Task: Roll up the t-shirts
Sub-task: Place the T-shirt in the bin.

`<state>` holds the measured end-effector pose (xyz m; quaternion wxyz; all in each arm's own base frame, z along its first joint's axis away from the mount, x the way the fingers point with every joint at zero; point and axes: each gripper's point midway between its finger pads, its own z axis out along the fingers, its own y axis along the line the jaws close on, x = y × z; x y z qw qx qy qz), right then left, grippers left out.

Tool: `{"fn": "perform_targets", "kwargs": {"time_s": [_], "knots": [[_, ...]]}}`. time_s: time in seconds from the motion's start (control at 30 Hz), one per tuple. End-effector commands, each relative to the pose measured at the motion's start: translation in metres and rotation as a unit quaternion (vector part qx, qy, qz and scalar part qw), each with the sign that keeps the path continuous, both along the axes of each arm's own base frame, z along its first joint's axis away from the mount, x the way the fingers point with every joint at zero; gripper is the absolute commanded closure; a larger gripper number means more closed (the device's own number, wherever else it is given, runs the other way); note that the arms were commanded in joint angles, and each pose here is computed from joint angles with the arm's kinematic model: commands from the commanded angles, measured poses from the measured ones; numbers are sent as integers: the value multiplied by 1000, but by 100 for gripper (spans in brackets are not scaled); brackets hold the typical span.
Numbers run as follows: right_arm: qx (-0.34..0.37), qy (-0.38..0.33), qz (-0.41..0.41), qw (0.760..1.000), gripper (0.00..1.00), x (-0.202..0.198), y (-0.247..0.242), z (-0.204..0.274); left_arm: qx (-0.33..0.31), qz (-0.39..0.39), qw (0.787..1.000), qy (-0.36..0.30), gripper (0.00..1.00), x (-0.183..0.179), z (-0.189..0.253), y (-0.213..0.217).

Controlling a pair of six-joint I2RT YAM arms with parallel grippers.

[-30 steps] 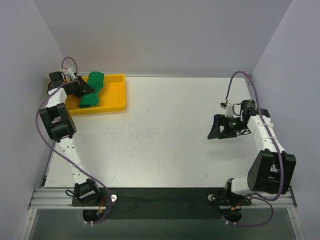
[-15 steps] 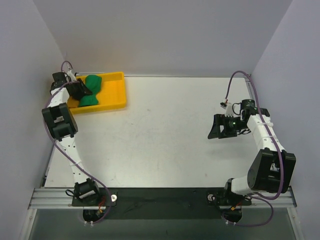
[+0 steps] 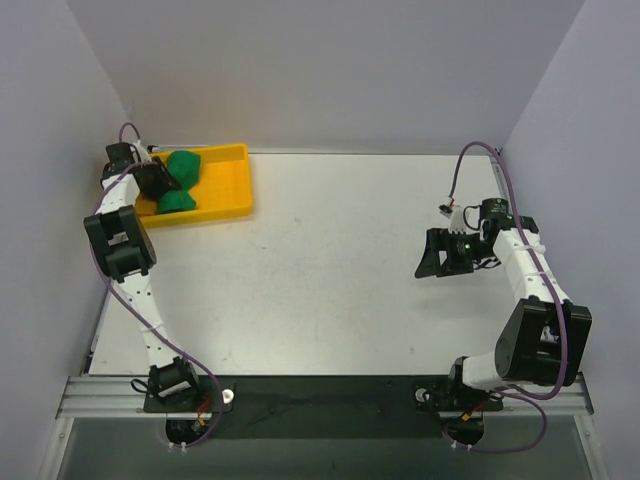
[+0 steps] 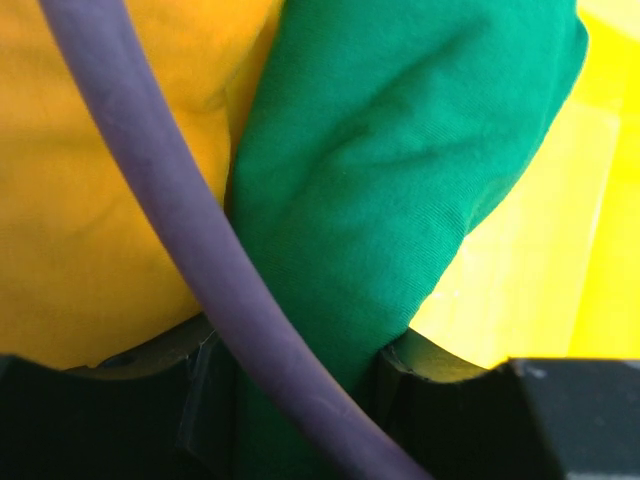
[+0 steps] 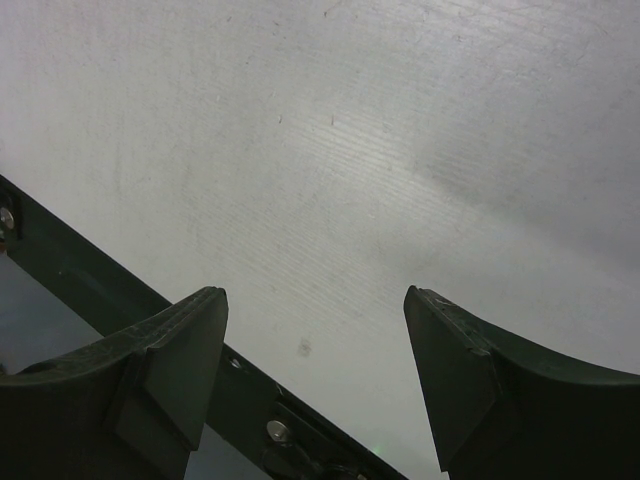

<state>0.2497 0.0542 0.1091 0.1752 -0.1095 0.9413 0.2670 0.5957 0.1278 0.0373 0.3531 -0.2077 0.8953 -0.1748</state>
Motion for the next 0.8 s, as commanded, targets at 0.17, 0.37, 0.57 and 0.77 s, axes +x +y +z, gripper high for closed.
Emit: {"fn": "perform_targets", "kwargs": {"time_s": [0.17, 0.37, 0.57, 0.77], "knots": [[3, -12, 1, 1000, 27, 7, 3, 11, 111, 100, 983, 111, 100, -57, 1, 41], [2, -15, 0, 1000, 27, 11, 3, 11, 156, 132, 969, 136, 100, -67, -1, 55], [2, -14, -1, 1000, 27, 12, 3, 11, 165, 105, 973, 122, 78, -65, 9, 57], [4, -17, 1, 1000, 27, 20, 3, 11, 151, 77, 983, 74, 3, -54, 51, 42]]}}
